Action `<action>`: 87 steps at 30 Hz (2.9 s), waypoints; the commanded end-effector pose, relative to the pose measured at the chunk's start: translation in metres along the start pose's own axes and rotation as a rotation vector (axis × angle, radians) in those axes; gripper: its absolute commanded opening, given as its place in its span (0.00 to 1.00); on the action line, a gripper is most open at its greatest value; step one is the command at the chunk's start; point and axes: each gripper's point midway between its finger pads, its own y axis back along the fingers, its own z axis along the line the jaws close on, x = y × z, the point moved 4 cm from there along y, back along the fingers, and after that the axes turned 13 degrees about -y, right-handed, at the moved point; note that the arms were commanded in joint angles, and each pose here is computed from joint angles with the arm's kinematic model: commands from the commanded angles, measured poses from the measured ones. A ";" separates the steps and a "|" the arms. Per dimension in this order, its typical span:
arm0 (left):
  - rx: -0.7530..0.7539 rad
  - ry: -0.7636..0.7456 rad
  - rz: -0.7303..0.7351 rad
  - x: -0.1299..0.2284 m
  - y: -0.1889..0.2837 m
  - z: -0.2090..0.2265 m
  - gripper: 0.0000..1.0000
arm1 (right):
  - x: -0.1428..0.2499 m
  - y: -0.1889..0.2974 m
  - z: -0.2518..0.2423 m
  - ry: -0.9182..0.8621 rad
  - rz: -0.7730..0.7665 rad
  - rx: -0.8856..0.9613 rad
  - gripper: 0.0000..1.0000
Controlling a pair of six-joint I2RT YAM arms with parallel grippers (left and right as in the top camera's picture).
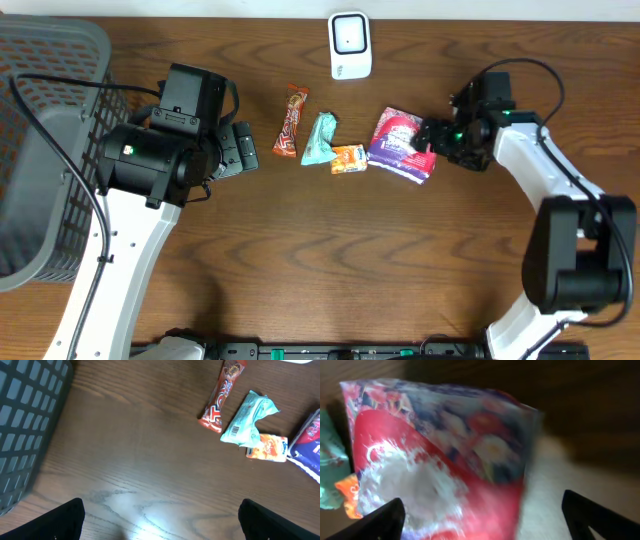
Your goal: Scan the item barcode
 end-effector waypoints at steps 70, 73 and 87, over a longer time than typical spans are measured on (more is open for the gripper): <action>-0.013 -0.011 -0.001 0.000 0.000 0.002 0.98 | -0.015 0.066 0.111 0.351 -0.149 0.385 0.99; -0.012 -0.010 -0.001 0.000 0.000 0.001 0.98 | -0.023 0.067 0.097 0.286 -0.089 0.318 0.99; -0.013 -0.011 -0.001 0.000 0.000 0.002 0.98 | -0.030 0.076 0.087 0.166 0.107 -0.019 0.89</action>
